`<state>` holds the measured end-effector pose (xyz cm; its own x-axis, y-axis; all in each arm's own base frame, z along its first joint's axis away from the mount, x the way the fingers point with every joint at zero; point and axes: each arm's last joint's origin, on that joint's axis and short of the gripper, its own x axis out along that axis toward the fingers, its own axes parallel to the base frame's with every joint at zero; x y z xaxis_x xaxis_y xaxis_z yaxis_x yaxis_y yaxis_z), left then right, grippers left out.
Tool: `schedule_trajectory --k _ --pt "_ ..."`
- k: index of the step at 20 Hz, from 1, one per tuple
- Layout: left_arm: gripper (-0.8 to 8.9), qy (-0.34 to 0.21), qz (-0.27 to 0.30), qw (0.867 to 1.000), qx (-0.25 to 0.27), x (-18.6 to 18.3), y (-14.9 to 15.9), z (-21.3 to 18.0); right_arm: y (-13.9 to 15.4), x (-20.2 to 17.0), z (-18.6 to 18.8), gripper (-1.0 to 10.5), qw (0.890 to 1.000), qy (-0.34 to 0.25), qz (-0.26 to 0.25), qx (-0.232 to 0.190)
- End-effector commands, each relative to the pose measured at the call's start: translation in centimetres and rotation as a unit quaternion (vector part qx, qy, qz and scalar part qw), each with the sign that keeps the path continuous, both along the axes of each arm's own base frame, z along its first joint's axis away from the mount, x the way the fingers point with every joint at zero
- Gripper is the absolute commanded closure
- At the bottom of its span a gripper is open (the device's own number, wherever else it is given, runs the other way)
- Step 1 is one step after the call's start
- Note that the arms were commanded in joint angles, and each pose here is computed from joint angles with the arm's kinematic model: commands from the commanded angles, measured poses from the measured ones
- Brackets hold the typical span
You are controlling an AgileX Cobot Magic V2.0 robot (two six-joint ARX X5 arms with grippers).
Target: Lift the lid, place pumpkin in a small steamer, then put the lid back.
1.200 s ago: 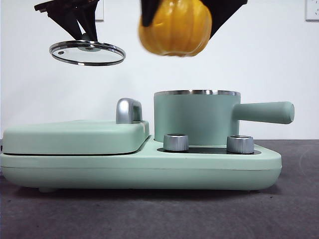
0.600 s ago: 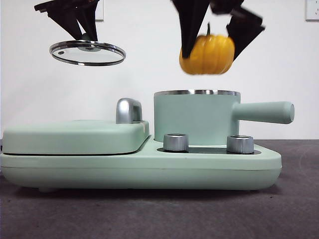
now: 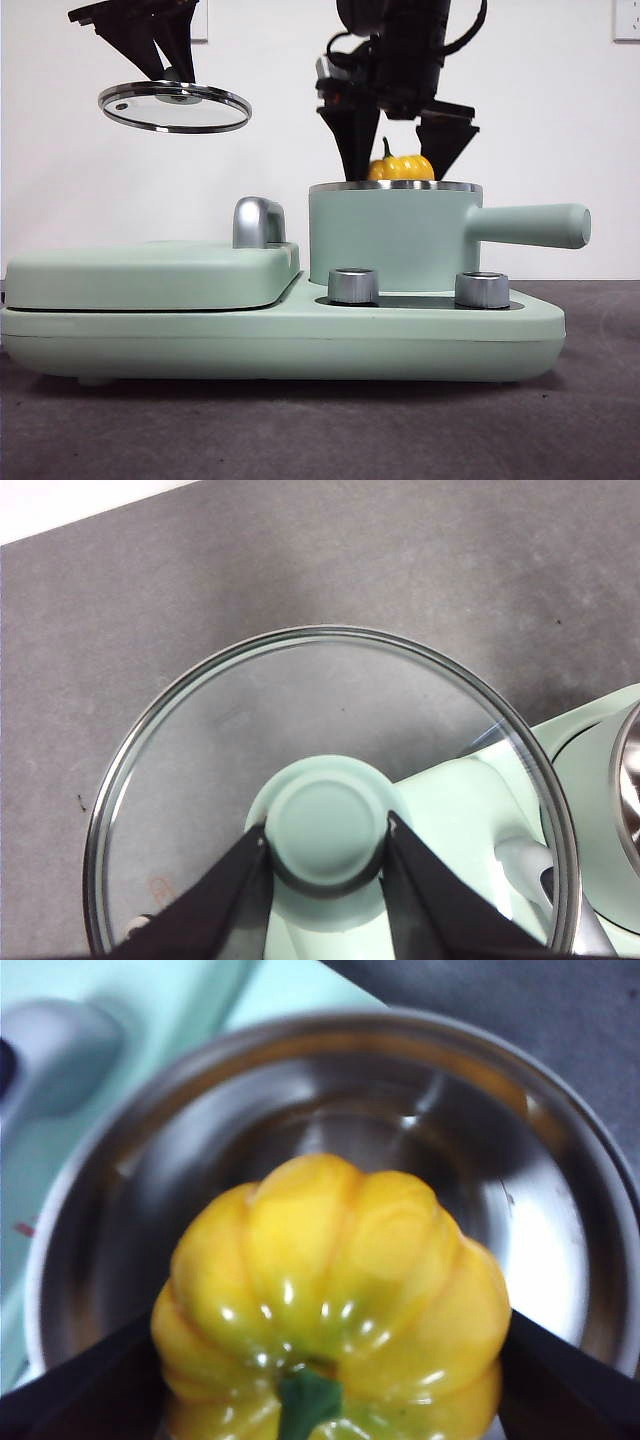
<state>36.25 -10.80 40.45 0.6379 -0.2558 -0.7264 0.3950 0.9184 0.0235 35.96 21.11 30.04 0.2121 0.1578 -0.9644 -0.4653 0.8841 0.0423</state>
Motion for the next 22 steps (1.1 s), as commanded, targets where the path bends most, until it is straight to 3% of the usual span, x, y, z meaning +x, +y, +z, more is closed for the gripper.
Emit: schedule_trajectory --k 1,14,18,22 --pt "7.96 -0.03 -0.007 1.0 -0.006 -0.4 -0.1 1.4 0.3 0.8 -0.7 6.5 1.0 0.001 0.003 -0.004" --pt "7.96 -0.031 -0.007 0.999 -0.006 -0.3 -0.1 1.4 -0.3 2.3 -3.8 6.4 0.998 0.057 -0.011 -0.004" --pt "7.96 -0.032 -0.008 0.999 -0.005 -0.3 -0.1 1.4 -0.2 2.4 -3.8 4.7 0.998 0.056 -0.012 -0.004" --pt "7.96 -0.032 -0.008 0.999 -0.005 -0.3 -0.1 1.4 -0.2 2.4 -3.3 4.5 0.999 0.051 -0.013 -0.001"
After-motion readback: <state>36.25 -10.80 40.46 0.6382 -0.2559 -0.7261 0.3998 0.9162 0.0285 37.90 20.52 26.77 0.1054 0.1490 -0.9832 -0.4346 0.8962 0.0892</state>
